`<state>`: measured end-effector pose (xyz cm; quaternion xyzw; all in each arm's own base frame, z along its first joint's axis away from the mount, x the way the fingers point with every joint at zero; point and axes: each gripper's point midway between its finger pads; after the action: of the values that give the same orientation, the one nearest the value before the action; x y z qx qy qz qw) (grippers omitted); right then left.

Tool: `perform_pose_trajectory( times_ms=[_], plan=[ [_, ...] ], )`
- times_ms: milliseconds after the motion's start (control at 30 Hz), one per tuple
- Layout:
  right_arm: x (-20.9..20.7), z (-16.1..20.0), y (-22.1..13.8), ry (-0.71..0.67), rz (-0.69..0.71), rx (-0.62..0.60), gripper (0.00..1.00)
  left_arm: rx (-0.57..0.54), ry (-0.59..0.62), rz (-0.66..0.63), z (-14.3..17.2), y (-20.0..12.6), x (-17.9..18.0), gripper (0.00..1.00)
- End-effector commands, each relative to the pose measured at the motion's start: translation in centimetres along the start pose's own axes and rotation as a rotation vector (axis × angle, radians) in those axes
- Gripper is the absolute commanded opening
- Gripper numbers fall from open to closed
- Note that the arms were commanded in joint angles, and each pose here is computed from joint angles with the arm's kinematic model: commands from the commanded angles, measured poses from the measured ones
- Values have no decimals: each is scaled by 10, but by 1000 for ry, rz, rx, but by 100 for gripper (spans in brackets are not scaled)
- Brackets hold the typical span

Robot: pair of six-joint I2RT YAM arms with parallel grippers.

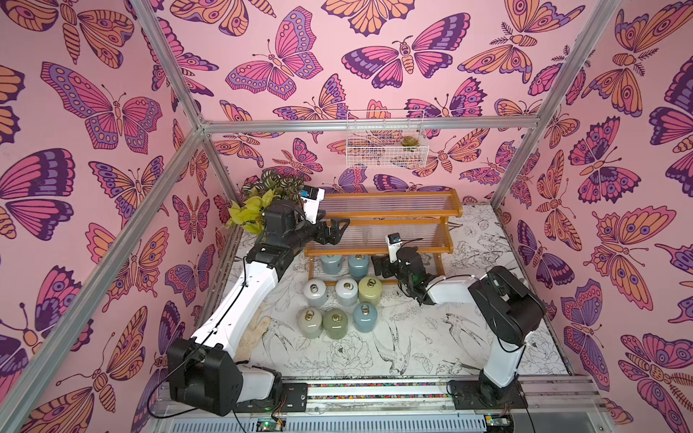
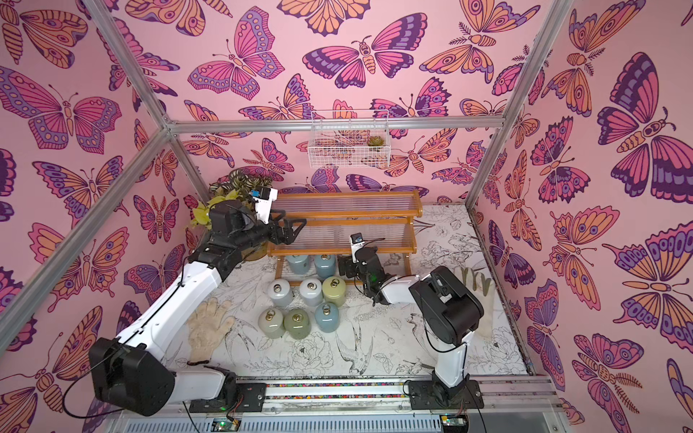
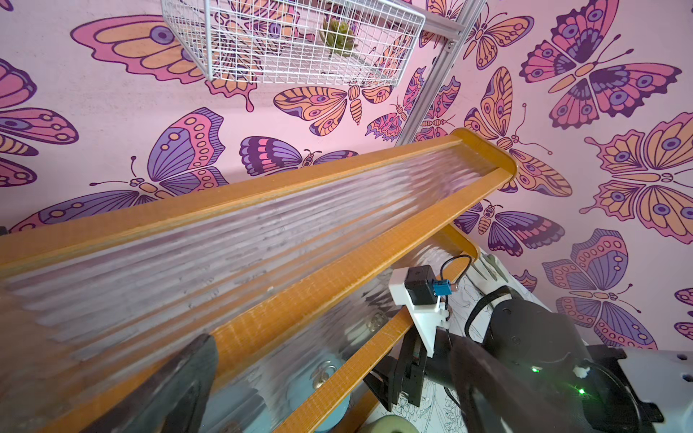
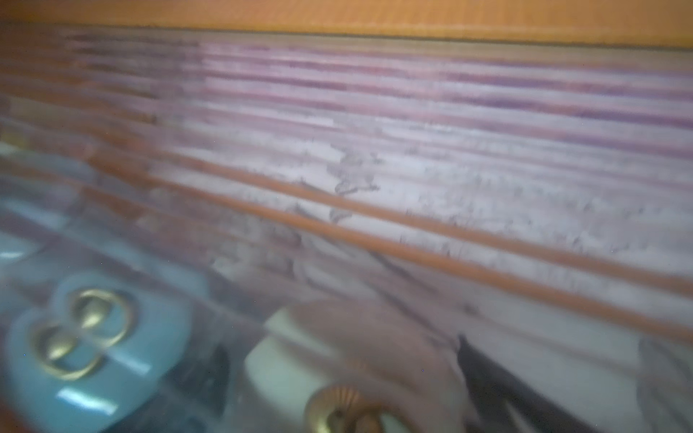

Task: Remove the tea canisters from the shelf
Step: Pick up the tea canister from the shelf.

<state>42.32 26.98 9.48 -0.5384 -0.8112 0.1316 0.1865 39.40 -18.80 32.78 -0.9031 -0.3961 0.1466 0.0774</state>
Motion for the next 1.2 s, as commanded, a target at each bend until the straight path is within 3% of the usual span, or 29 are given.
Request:
perform_pose_trajectory(
  times_ms=[0, 433, 833, 1167],
  plan=[
    [-4, 15, 4, 10, 16, 71, 94, 46, -13, -2, 18, -1, -2, 100],
    [0, 10, 5, 4, -3, 52, 73, 48, -5, -9, 18, 1, 1, 100],
    [9, -38, -18, -36, -32, -51, 70, 46, -1, -14, 18, -2, 0, 100],
    [9, -55, -58, -75, -58, -111, 70, 45, 2, -25, 18, -3, 2, 100]
  ],
)
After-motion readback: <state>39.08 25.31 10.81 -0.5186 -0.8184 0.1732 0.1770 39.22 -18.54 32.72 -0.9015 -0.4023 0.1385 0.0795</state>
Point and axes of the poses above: each gripper's point midway between its finger pads, its own y axis out along the fingers, its own x axis along the line the jaws close on, z = x × y, and after that the axes turned 4 degrees about y, right-handed
